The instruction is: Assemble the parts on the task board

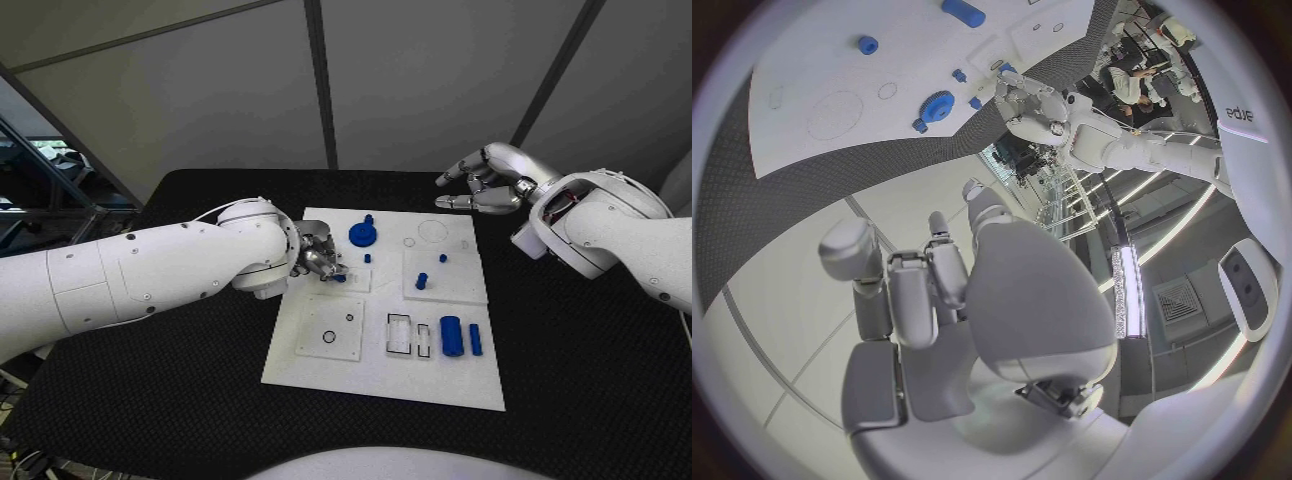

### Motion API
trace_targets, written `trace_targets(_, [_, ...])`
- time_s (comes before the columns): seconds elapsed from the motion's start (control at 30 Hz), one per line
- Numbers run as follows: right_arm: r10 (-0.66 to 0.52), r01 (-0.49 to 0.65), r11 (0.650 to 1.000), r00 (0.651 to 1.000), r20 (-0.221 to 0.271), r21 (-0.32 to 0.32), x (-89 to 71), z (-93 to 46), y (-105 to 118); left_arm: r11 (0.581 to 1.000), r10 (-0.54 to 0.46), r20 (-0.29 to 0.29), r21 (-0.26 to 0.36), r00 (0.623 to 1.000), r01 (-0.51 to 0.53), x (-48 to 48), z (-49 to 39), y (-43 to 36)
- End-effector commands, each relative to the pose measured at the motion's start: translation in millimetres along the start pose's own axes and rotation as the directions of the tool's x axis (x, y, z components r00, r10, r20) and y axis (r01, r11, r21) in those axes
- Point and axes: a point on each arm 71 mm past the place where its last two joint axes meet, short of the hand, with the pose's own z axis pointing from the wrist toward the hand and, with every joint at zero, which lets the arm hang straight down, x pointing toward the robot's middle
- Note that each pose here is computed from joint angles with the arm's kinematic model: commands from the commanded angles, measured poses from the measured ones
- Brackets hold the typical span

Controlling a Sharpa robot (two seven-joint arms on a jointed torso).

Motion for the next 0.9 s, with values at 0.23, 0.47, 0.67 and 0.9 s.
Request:
trace_targets(0.23, [-0.006, 0.006, 1.0, 1.0, -0.008, -0.011, 0.5, 1.7, 2.0, 1.0, 0.027, 0.052, -0.018, 0.998, -0.026, 1.1, 3.9, 0.5])
trace_targets(0.47, [-0.006, 0.006, 1.0, 1.0, -0.01, -0.011, 0.8, 2.1, 1.8, 0.999, 0.03, 0.051, -0.017, 0.998, -0.029, 2.0, 4.7, -0.2])
trace_targets(0.67, [-0.006, 0.006, 1.0, 1.0, -0.012, -0.012, 1.2, 2.5, 1.8, 0.999, 0.035, 0.047, -0.015, 0.998, -0.034, 2.9, 4.4, -1.2])
trace_targets(0.9, [-0.006, 0.006, 1.0, 1.0, -0.014, -0.013, 1.7, 3.0, 2.2, 0.999, 0.045, 0.058, -0.015, 0.997, -0.044, 2.3, 4.4, -1.9])
